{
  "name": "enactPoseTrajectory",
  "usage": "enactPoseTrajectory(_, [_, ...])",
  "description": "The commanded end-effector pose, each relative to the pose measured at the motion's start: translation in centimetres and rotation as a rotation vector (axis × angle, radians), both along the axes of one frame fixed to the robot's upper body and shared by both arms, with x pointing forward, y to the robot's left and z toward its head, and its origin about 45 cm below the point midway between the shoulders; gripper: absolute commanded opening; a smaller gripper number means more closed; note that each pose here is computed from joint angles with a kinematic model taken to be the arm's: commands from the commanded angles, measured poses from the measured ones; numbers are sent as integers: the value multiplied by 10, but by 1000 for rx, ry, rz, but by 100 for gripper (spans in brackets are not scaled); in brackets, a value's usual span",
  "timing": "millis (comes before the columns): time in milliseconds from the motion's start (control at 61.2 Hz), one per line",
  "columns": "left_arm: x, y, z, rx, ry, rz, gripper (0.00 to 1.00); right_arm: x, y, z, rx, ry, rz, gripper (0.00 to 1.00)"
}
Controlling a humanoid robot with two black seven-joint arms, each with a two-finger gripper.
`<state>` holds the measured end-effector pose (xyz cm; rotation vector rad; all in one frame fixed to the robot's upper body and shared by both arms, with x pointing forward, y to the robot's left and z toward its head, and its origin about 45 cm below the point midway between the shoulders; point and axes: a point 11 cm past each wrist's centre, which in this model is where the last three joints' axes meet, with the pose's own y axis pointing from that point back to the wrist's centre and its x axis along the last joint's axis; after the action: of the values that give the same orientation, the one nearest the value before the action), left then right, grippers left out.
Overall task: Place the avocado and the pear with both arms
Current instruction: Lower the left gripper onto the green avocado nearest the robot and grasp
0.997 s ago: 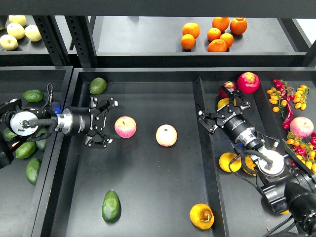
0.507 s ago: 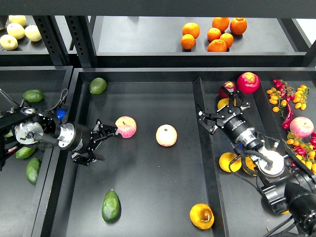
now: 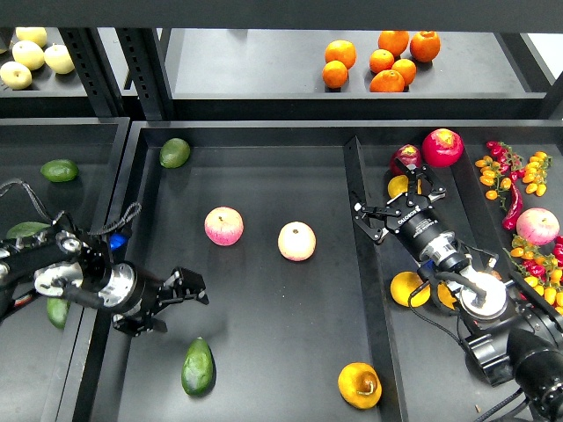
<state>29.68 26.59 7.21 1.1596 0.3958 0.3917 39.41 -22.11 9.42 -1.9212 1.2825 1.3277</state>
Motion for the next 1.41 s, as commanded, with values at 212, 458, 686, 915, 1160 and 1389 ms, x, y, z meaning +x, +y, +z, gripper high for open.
enactPoseTrajectory(212, [-21, -2, -15, 36, 27, -71, 99, -5, -1, -5, 1, 13, -3, 99])
enactPoseTrajectory(458, [-28, 0, -24, 68, 33, -99, 99, -9, -3, -10, 1, 24, -7, 99])
enactPoseTrajectory(686, [-29, 3, -31, 101, 29, -115, 99, -10, -3, -11, 1, 25, -7, 99])
enactPoseTrajectory(915, [-28, -9, -37, 92, 32, -121, 99, -10, -3, -11, 1, 25, -7, 99])
enactPoseTrajectory(1160, [-30, -8, -43, 110, 36, -125, 99, -11, -3, -12, 1, 28, -8, 99])
enactPoseTrajectory(1389, [-37, -13, -50, 112, 47, -141, 99, -11, -3, -12, 2, 29, -8, 99])
